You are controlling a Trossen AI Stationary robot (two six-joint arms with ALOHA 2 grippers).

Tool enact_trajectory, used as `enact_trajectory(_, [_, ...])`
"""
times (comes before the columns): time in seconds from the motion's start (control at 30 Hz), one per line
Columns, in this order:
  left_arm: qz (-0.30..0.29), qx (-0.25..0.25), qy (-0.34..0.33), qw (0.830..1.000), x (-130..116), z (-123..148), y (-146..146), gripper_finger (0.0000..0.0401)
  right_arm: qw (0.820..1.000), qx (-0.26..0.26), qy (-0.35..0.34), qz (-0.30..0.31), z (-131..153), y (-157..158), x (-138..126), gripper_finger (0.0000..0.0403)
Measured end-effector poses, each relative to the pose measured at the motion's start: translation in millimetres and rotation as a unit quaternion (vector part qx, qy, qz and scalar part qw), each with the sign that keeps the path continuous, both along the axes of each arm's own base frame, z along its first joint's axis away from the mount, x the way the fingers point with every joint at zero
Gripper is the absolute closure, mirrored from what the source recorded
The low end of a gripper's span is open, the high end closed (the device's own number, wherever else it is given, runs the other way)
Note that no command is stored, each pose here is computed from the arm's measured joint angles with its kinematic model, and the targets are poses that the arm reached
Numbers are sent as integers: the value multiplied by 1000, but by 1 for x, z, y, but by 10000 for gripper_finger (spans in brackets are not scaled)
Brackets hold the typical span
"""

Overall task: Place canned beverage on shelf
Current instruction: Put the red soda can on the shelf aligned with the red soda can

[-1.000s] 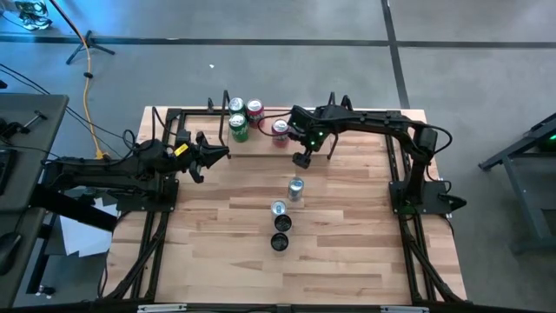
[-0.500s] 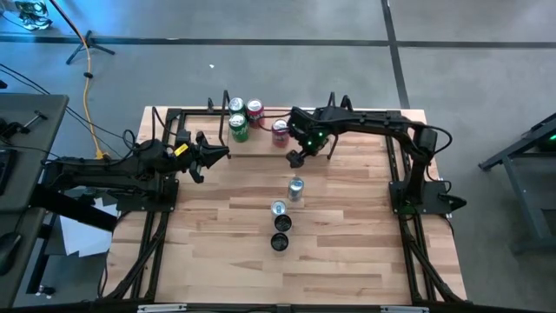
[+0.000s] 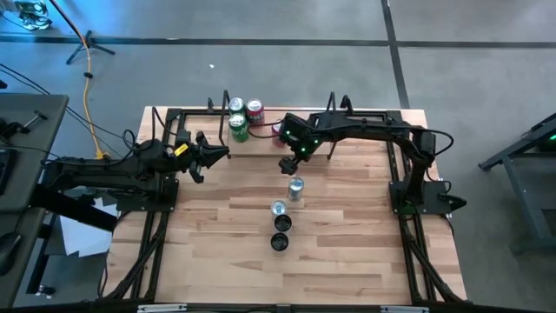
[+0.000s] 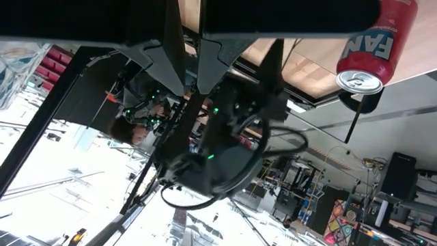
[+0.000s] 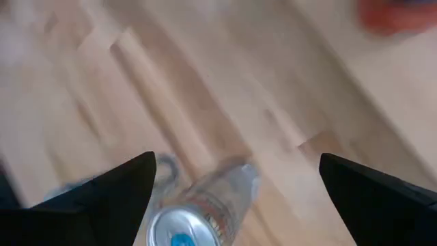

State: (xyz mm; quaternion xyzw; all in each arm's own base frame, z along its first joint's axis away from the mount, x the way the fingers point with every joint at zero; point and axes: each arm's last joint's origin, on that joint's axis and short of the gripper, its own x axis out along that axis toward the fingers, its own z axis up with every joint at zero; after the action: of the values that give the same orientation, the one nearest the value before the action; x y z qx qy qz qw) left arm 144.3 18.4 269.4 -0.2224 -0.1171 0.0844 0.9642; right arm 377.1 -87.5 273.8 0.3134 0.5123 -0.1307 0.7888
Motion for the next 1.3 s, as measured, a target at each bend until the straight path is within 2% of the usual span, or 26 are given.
enact_trajectory(0.13, [-1,-5,-1,1000,0,0,0,400,994,-96,0,-52,24,13,6,6])
enact_trajectory(0.27, [-2,-8,-2,1000,0,0,0,400,976,-147,-23,-157,40,35,12,6])
enact_trajectory(0.37, [-2,-8,-2,1000,0,0,0,400,946,-191,-41,-260,39,50,13,6])
enact_trajectory(0.47, [-2,-8,-2,1000,0,0,0,400,906,-204,-68,-364,25,62,15,6])
enact_trajectory(0.53, [-2,-8,-2,1000,0,0,0,400,891,-207,-83,-396,15,66,22,6])
enact_trajectory(0.6, [-2,-8,-2,1000,0,0,0,400,887,-208,-101,-400,6,68,33,6])
enact_trajectory(0.7, [-2,-9,-2,1000,0,0,0,400,899,-195,-117,-375,-8,67,50,6])
enact_trajectory(0.77, [-2,-10,-2,1000,0,0,0,400,899,-199,-104,-377,-20,63,56,6])
enact_trajectory(0.93, [-4,-21,-5,1000,0,0,0,400,881,-227,-67,-410,-37,51,59,6])
enact_trajectory(1.3, [-4,-21,-5,1000,0,0,0,400,854,-269,-68,-440,-56,33,73,6])
